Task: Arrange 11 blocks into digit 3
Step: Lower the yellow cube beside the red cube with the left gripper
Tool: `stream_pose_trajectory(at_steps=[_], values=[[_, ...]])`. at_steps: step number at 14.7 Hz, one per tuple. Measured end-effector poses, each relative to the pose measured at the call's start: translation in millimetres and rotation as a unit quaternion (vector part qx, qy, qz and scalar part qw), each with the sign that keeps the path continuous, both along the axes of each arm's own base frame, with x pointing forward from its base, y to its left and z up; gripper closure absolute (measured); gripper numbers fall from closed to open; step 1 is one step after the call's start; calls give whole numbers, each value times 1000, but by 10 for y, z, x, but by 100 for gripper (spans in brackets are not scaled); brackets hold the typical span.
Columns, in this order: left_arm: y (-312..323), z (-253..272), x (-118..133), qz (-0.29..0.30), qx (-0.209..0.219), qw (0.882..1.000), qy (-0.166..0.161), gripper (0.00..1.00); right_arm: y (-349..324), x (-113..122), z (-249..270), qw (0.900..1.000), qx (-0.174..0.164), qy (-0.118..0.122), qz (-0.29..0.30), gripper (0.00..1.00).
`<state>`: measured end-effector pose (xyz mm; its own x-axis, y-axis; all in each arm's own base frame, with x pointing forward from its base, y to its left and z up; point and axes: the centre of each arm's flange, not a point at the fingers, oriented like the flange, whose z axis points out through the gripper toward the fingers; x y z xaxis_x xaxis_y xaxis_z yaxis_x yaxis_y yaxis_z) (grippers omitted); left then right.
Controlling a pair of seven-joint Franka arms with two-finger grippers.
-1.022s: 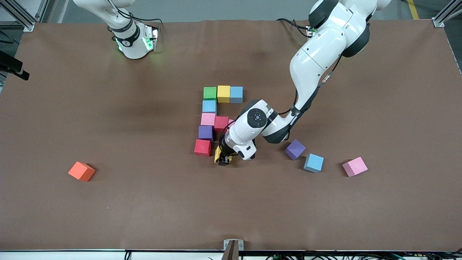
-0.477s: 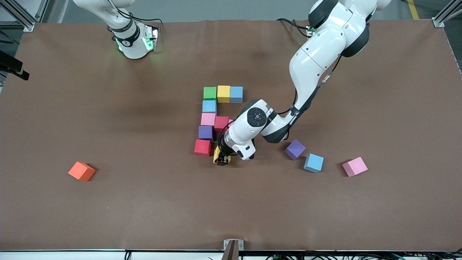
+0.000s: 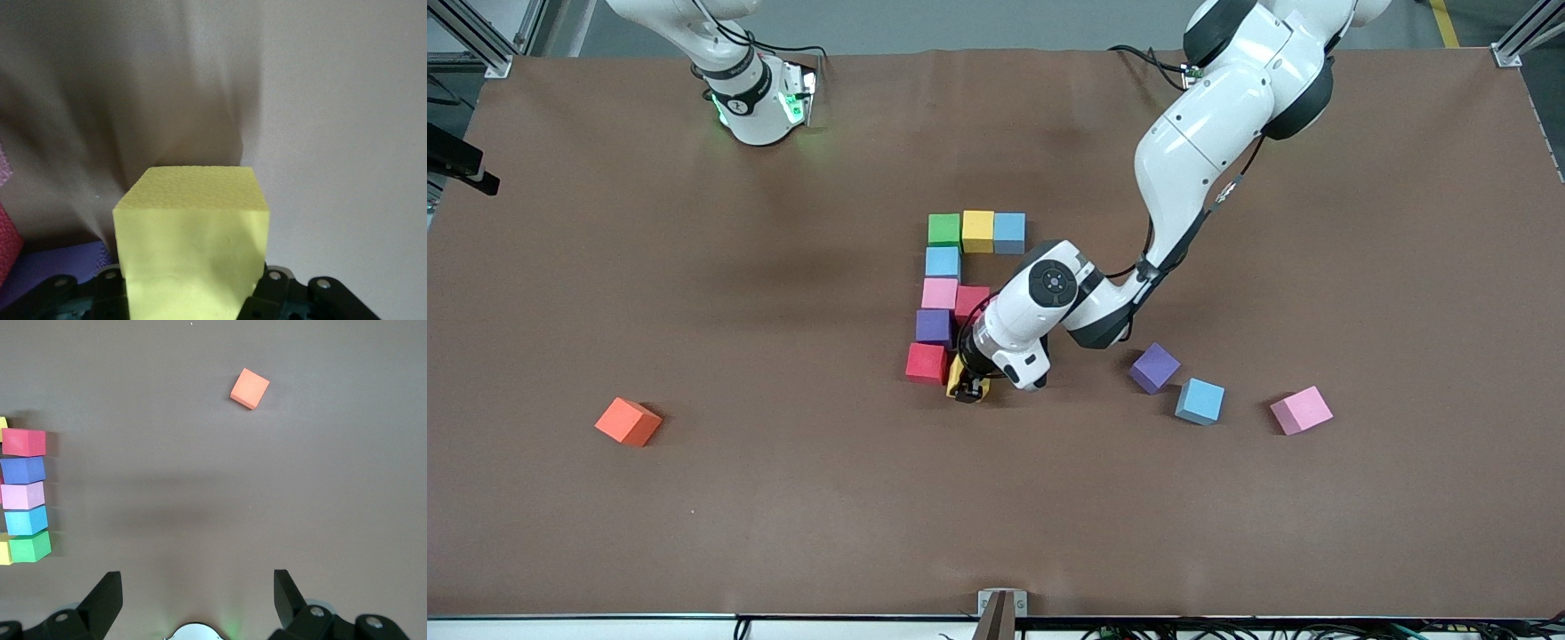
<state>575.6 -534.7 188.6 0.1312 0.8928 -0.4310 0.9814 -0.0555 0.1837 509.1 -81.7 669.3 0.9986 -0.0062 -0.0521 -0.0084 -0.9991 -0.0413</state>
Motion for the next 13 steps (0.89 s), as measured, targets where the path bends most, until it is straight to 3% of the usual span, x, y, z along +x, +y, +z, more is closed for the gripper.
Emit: stream_pose_trajectory(at_steps=[8,13], values=[[-6,-5,-7,-1,1,1000,0,41,-1,-8,23,1000,0,0,0,0],[-43,-5,-41,-4,1,1000,-1,36,-1,-11,20,1000,0,1,0,0]])
